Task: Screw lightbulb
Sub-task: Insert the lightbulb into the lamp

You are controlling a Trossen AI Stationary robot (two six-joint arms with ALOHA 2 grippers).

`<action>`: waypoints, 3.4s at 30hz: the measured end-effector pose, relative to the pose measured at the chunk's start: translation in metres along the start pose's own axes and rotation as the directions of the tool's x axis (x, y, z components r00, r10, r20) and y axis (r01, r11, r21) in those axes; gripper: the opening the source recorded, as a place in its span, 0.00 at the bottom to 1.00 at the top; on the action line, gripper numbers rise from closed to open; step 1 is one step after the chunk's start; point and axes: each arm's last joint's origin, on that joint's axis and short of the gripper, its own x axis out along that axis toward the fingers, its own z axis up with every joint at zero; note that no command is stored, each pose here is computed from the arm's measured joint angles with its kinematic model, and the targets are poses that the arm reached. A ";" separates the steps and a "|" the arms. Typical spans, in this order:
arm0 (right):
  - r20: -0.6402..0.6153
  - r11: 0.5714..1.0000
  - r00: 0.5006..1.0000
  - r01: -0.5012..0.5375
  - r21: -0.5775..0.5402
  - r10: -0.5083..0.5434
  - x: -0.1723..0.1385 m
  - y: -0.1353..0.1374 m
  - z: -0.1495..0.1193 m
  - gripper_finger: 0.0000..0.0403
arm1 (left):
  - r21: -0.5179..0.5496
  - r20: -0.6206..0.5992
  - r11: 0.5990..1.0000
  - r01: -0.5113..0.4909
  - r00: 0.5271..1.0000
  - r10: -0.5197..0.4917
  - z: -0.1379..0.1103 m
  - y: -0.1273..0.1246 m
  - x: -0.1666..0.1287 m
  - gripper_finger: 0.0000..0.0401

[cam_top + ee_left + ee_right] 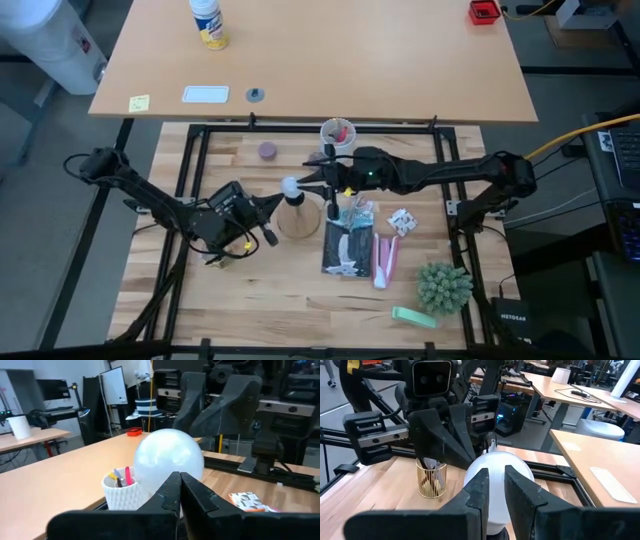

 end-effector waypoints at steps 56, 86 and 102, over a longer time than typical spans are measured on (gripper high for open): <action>0.023 0.984 0.994 0.111 -0.141 -0.109 -0.022 -0.011 0.017 0.02 | 0.018 0.092 0.995 0.096 0.991 -0.097 0.014 -0.001 0.000 0.00; -0.048 0.997 0.999 0.020 -0.071 -0.023 0.000 -0.013 -0.009 0.04 | 0.097 -0.005 0.990 -0.105 0.994 0.106 0.000 0.009 0.013 0.00; 0.039 0.997 0.999 -0.019 -0.074 0.022 -0.018 -0.013 0.013 0.04 | 0.096 0.007 0.995 -0.040 0.999 0.039 0.002 0.000 -0.002 0.00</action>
